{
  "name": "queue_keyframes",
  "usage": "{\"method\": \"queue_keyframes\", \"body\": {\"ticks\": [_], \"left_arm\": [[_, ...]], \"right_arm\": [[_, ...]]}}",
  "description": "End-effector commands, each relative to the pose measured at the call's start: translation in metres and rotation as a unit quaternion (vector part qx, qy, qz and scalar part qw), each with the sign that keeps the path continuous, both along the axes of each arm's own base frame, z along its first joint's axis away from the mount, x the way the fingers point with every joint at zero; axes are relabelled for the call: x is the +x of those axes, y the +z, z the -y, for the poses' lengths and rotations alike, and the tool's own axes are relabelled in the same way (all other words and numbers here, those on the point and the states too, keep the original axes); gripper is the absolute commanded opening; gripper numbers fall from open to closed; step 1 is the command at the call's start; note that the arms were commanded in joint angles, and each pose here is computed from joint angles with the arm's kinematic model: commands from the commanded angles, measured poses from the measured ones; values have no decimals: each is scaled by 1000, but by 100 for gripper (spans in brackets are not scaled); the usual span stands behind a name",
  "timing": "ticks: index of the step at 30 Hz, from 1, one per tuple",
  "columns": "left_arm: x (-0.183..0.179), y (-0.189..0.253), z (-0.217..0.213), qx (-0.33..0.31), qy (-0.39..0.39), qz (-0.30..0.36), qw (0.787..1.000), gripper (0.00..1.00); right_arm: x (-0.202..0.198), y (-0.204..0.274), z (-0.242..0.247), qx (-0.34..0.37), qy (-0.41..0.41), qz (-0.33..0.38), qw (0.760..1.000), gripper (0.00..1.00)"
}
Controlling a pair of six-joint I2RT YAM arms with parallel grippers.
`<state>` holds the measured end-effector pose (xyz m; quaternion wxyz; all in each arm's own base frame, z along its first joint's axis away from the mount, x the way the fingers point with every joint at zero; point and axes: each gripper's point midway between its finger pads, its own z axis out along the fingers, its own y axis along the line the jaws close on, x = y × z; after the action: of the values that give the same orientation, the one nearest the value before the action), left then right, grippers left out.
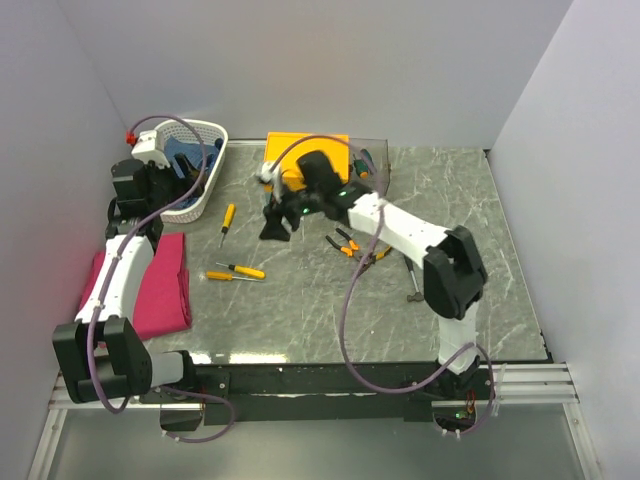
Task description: Sort the tools into containers
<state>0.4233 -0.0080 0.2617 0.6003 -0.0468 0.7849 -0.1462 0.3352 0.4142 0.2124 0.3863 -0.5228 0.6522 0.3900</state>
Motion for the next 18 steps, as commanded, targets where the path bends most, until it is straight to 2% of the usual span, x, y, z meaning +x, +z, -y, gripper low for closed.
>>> {"method": "queue_keyframes", "body": {"ticks": [1,3,6,11,18], "left_arm": [[-18,3,0,-9,13,-9,1000,77],[-24,6,1,-3,11,-6,1000,77],[-29,3,-2,3,19,1,1000,77],[-36,-1,-11,-33,36,-1,999,77],[-45,-2,-13,-15,36,4,999,77]], "right_arm": [[-7,-46,-26,-28,51,11,998,70],[-18,-57,-42,-36,63,19,997,68],[-18,-82,-57,-52,37,29,998,66],[-13,-108,-71,-68,20,51,996,65],[-27,-130,-89,-99,41,43,993,66]]}}
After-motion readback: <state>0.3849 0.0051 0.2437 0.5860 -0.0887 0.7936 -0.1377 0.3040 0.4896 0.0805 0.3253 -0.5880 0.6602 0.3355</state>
